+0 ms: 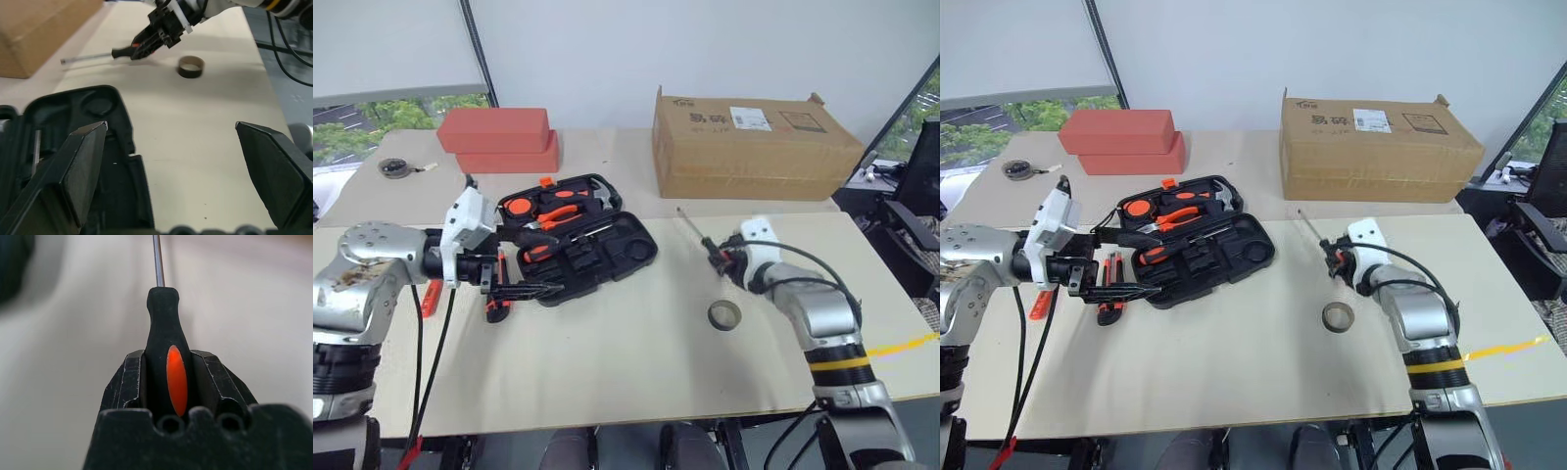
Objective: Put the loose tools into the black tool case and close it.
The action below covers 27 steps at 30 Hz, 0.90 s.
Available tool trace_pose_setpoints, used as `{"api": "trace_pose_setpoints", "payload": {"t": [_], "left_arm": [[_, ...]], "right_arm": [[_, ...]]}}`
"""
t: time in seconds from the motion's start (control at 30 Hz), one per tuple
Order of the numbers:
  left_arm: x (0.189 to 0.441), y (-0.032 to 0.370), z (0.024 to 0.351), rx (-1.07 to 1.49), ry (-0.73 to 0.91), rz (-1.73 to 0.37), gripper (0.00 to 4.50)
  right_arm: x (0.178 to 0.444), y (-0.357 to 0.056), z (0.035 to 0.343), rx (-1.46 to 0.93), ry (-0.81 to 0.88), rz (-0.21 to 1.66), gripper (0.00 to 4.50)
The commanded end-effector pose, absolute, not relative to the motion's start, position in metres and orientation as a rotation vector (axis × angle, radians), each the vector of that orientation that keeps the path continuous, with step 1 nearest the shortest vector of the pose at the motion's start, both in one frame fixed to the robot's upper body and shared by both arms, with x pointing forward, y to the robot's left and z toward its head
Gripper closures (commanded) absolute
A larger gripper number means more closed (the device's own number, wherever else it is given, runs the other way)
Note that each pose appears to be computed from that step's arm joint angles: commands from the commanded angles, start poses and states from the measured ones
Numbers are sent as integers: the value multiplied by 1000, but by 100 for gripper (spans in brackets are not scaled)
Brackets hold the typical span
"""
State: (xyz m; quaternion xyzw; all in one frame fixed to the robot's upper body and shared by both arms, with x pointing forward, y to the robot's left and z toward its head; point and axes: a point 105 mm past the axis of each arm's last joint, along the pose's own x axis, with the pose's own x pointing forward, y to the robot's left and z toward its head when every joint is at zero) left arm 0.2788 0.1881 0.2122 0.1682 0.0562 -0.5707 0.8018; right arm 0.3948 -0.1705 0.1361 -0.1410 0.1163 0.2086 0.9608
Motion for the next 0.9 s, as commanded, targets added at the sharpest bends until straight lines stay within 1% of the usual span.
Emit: {"api": "trace_pose_setpoints", "payload": {"t": [0.03, 0.1, 0.17, 0.3, 0.4, 0.5, 0.53, 0.6, 0.7, 0.83, 0.9], "left_arm": [[270, 204, 224, 357, 76, -1100, 0], [265, 211, 223, 338, 70, -1039, 0], [257, 221, 225, 307, 51, -961, 0], [243, 237, 225, 250, 45, -846, 0], [236, 244, 222, 238, 59, -798, 0], [230, 248, 221, 206, 57, -773, 0], [228, 249, 221, 196, 50, -759, 0], [227, 251, 222, 184, 37, -739, 0], [225, 253, 222, 172, 26, -722, 0], [223, 255, 221, 172, 20, -696, 0], [222, 256, 223, 175, 12, -682, 0]], "right_arm": [[402, -131, 179, -436, 4, 663, 351], [402, -110, 189, -508, -90, 792, 351], [396, -83, 192, -585, -166, 973, 351], [395, -52, 182, -757, -214, 1174, 351], [399, -42, 178, -861, -232, 1230, 351], [398, -30, 179, -970, -272, 1289, 351], [397, -25, 180, -1049, -288, 1312, 351], [401, -18, 182, -1131, -290, 1308, 351], [403, -11, 183, -1194, -288, 1302, 351], [409, 1, 184, -1298, -296, 1251, 351], [411, 5, 183, -1351, -303, 1233, 250]]}}
